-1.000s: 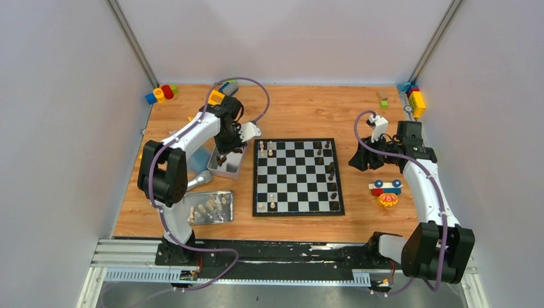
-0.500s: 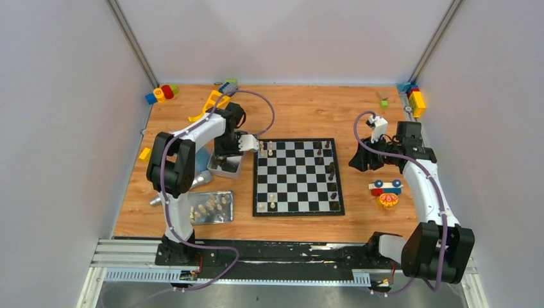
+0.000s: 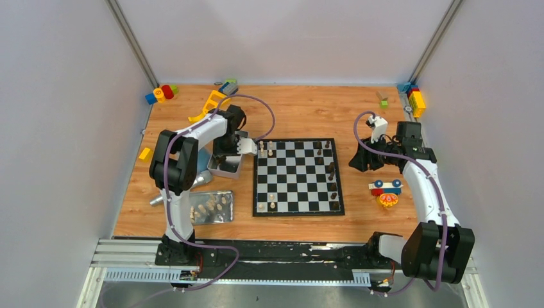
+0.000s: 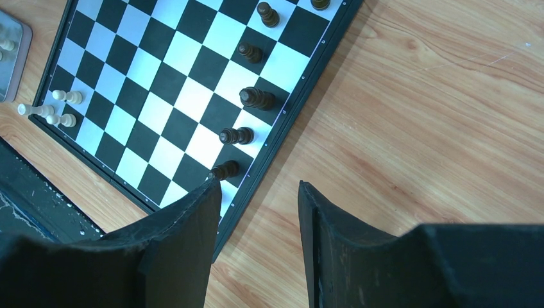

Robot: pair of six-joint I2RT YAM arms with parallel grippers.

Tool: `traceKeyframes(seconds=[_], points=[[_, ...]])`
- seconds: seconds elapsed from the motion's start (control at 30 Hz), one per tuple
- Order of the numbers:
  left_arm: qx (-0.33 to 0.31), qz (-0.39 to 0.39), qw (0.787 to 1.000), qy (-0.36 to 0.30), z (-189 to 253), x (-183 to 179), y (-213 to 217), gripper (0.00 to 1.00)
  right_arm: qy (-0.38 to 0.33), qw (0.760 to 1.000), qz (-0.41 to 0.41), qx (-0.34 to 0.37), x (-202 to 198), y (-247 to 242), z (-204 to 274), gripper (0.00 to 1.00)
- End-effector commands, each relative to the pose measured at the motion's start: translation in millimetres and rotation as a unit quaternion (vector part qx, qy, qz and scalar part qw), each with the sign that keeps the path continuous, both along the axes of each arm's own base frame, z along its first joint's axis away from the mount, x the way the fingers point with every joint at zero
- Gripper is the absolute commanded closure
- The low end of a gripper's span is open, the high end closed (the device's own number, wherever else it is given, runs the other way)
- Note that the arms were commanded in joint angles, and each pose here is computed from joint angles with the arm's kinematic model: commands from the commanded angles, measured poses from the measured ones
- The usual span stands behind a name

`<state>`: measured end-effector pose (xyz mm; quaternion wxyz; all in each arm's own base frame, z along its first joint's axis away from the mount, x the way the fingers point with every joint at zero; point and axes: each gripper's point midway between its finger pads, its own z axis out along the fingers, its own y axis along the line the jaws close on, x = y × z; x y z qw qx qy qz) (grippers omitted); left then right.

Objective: Set up the chess pieces on the board
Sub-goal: Pick up the chess piece from the storage box.

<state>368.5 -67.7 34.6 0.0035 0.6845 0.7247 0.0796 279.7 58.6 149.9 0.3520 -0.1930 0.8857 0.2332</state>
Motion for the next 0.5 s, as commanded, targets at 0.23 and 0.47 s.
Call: traceKeyframes(seconds=[0.23,0.47], points=[[-0.044,0.021,0.999,-0.002,44.0,-2.4,-12.6,0.97,-0.015,1.0,0.007,-0.005,4.7,0.2,1.2,0.52],[-0.063,0.013,0.998,-0.024,82.1,-15.4,-36.2,0.97,-0.015,1.0,0.007,-0.006,4.3,0.1,1.3,0.52]])
